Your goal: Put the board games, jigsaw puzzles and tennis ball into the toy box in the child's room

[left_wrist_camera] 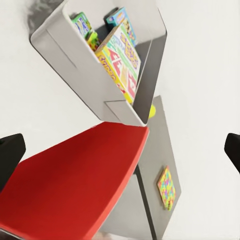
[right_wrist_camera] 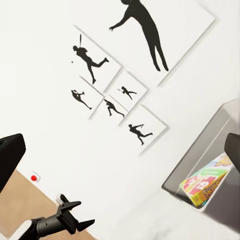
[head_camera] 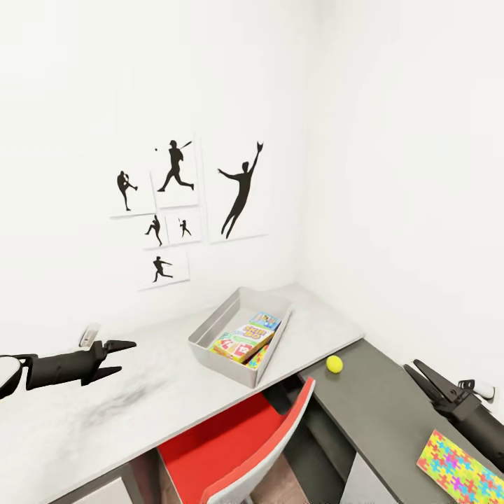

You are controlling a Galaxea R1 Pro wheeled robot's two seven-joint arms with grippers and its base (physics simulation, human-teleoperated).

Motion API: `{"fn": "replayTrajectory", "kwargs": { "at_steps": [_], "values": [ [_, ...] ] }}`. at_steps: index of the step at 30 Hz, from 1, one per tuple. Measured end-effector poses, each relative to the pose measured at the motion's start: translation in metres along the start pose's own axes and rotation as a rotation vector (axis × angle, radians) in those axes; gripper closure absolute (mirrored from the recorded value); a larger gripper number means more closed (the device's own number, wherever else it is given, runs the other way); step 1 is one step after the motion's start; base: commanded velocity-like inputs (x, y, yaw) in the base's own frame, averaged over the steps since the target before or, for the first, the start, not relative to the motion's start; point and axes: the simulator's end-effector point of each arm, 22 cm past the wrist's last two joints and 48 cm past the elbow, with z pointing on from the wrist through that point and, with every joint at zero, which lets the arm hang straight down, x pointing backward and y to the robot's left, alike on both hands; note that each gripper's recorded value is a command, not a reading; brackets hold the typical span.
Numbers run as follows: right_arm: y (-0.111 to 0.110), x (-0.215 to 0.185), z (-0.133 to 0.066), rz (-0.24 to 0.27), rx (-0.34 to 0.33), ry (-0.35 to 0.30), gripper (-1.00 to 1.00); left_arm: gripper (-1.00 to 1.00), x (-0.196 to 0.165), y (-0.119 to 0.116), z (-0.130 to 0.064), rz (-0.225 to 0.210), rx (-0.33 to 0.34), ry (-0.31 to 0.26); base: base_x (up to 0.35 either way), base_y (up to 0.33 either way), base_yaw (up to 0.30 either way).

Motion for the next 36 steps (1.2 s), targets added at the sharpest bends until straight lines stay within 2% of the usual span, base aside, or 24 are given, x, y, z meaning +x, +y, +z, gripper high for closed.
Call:
{"fn": "replayTrajectory", "kwargs": {
  "at_steps": [13,23,36],
  "values": [
    [0.006,-0.002,0.0,-0.007,-0.012,-0.004,-1.0,-1.0,-0.002,-0.007,-0.004,0.01,0.008,-0.009,-0.042,0.001,-0.211],
    [0.011,-0.003,0.001,-0.013,-0.022,-0.007,-1.0,-1.0,-0.003,-0.011,-0.008,0.017,0.013,-0.015,-0.159,0.012,-0.205],
    [0.013,-0.005,0.0,-0.025,-0.025,-0.015,-1.0,-1.0,-0.003,-0.013,-0.009,0.02,0.016,-0.016,-0.16,0.051,-0.043]
  ]
}}
